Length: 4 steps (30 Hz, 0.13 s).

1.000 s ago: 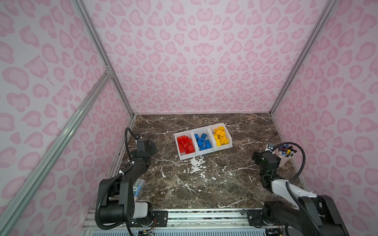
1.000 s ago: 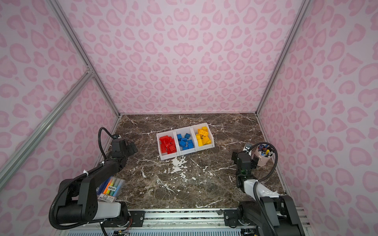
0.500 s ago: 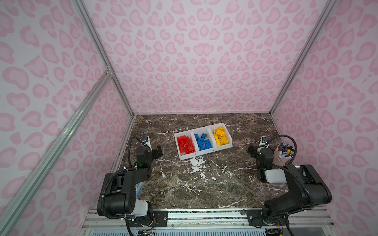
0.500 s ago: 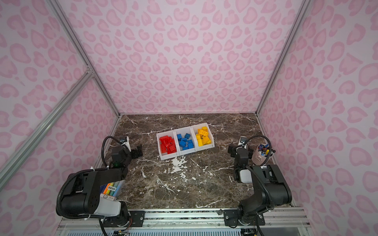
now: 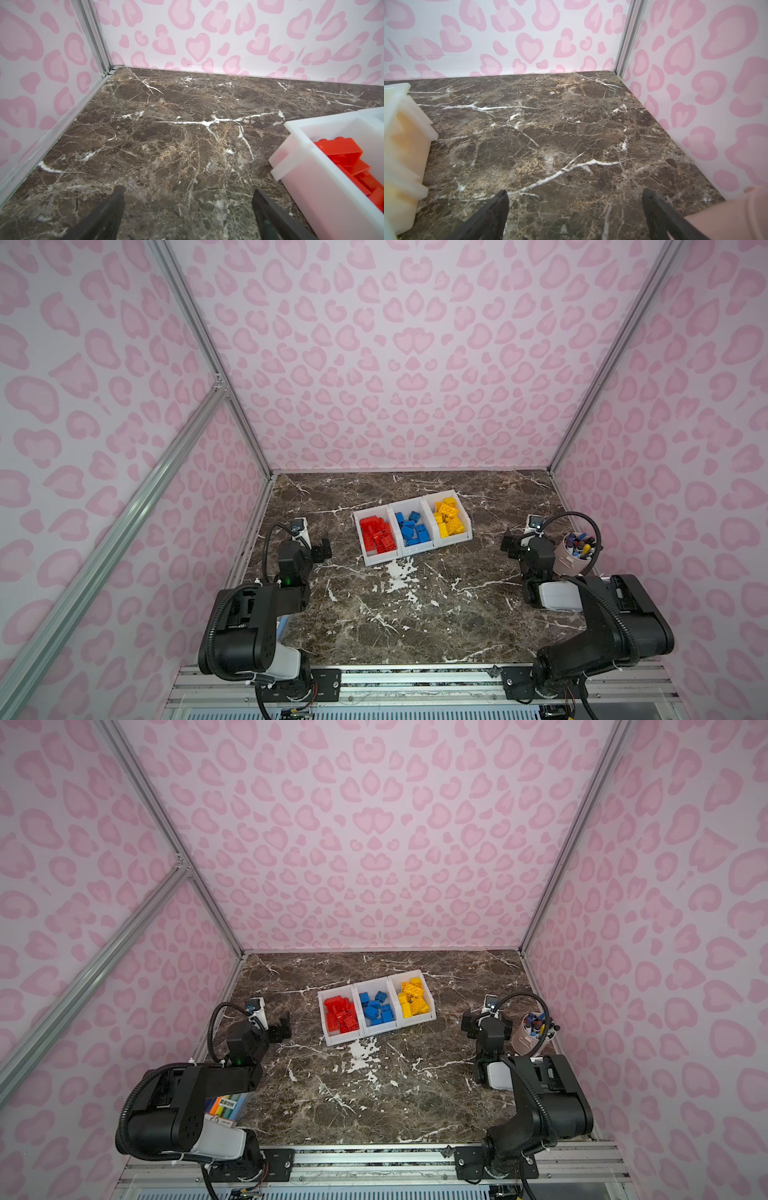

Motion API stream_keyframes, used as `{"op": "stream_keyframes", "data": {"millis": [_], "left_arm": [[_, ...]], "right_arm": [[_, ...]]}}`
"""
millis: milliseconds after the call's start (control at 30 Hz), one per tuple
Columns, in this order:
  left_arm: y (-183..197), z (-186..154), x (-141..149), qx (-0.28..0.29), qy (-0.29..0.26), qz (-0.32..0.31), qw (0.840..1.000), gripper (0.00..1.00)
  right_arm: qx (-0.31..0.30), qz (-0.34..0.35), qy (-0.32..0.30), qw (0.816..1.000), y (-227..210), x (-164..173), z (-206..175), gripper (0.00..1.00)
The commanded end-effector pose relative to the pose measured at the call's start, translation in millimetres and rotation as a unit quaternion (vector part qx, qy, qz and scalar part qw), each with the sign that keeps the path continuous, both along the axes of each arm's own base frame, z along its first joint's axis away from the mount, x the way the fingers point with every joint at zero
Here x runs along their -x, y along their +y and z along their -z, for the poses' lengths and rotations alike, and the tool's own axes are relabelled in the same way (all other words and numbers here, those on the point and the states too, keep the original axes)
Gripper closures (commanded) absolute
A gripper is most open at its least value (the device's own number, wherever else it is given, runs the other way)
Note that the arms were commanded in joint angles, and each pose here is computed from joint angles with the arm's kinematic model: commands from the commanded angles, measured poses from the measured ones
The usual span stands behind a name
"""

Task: Sort the legos into containers by color
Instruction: Reset both arms

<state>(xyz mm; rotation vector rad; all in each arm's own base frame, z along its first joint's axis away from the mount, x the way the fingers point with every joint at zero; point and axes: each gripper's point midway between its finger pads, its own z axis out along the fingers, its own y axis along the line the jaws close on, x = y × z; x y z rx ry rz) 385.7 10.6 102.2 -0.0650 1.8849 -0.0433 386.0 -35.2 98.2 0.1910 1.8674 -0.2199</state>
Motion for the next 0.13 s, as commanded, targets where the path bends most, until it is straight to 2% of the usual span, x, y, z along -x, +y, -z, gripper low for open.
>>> {"op": "stream_keyframes", "data": {"millis": [0, 100], "left_arm": [[1.2, -13.0, -4.1, -0.008, -0.027, -0.001, 1.000, 0.03], [0.8, -13.2, -4.1, -0.008, -0.027, -0.001, 1.000, 0.03]], "right_arm": [[0.001, -0.003, -0.002, 1.000, 1.3, -1.6, -1.2, 0.00], [-0.003, 0.000, 0.004, 1.000, 0.1, -3.6, 0.7, 0.00]]}}
